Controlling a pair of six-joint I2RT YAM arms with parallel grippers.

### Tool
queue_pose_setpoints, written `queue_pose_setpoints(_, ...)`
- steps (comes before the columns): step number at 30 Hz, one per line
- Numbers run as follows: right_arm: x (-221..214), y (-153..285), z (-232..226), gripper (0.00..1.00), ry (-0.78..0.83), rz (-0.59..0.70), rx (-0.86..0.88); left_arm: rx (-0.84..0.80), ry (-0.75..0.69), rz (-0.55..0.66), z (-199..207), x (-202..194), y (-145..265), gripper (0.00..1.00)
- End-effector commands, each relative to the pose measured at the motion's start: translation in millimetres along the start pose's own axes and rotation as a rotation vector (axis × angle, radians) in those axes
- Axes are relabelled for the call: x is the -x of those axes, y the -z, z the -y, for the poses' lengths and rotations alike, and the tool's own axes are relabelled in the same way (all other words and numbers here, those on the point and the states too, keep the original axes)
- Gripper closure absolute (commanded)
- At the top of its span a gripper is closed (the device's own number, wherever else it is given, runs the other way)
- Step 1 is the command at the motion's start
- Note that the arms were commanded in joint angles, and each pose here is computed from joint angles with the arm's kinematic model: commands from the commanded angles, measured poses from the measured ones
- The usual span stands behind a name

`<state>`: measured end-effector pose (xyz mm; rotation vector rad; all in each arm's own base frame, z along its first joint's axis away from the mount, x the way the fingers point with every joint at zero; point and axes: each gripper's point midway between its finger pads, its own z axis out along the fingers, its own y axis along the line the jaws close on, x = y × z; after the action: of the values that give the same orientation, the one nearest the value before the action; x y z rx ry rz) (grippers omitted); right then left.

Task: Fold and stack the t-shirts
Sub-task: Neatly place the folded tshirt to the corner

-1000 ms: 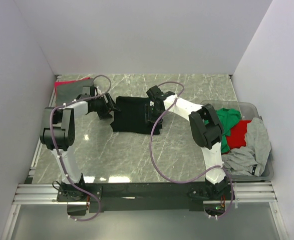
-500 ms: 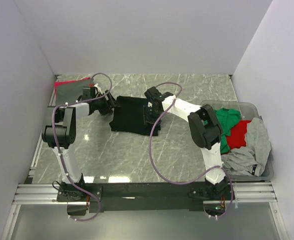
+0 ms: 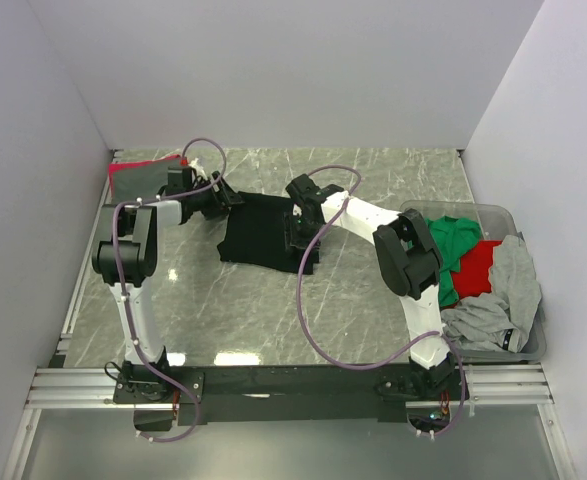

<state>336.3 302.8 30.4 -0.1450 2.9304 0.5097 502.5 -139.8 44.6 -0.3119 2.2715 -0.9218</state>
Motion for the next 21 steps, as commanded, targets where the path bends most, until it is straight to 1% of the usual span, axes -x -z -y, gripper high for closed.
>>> queue_pose_setpoints(1,-10.7,-7.1,-1.6,0.48,0.014,-0.047,-0.011,0.078,0.069,-0.157,-36.7,-60.4,-7.7,0.26)
queue_pose_setpoints(6,-11.1,-6.8,-1.7,0.48,0.016,-0.047,-0.009,0.057,0.057,-0.2,-29.5,-78.1,-8.2,0.27)
queue_pose_setpoints(14,-13.6,-7.5,-1.8,0.48,0.016,-0.048,-0.004,0.067,0.066,-0.267,-32.6,-110.3,-3.3,0.31)
queue_pose_setpoints(16,-13.2,-7.1,-1.6,0.48,0.015,-0.047,-0.002,0.081,0.066,-0.281,-33.7,-116.4,-2.4,0.35)
queue_pose_setpoints(17,-13.9,-6.9,-2.1,0.48,0.015,-0.048,-0.002,0.093,0.064,-0.284,-35.0,-118.0,-1.9,0.38)
queue_pose_setpoints(18,-13.7,-6.7,-2.0,0.48,0.015,-0.046,-0.002,0.104,0.065,-0.29,-36.3,-119.6,-1.0,0.47)
queue_pose_setpoints(19,-13.0,-6.0,-2.5,0.48,0.016,-0.042,0.0,0.112,0.06,-0.29,-37.2,-119.2,-0.2,0.52)
queue_pose_setpoints(20,-14.4,-5.8,-1.7,0.48,0.015,-0.045,-0.002,0.141,0.054,-0.276,-41.2,-115.8,-0.2,0.66)
queue_pose_setpoints(21,-14.3,-5.3,-2.0,0.48,0.014,-0.042,0.0,0.156,0.047,-0.27,-42.0,-112.7,0.7,0.76)
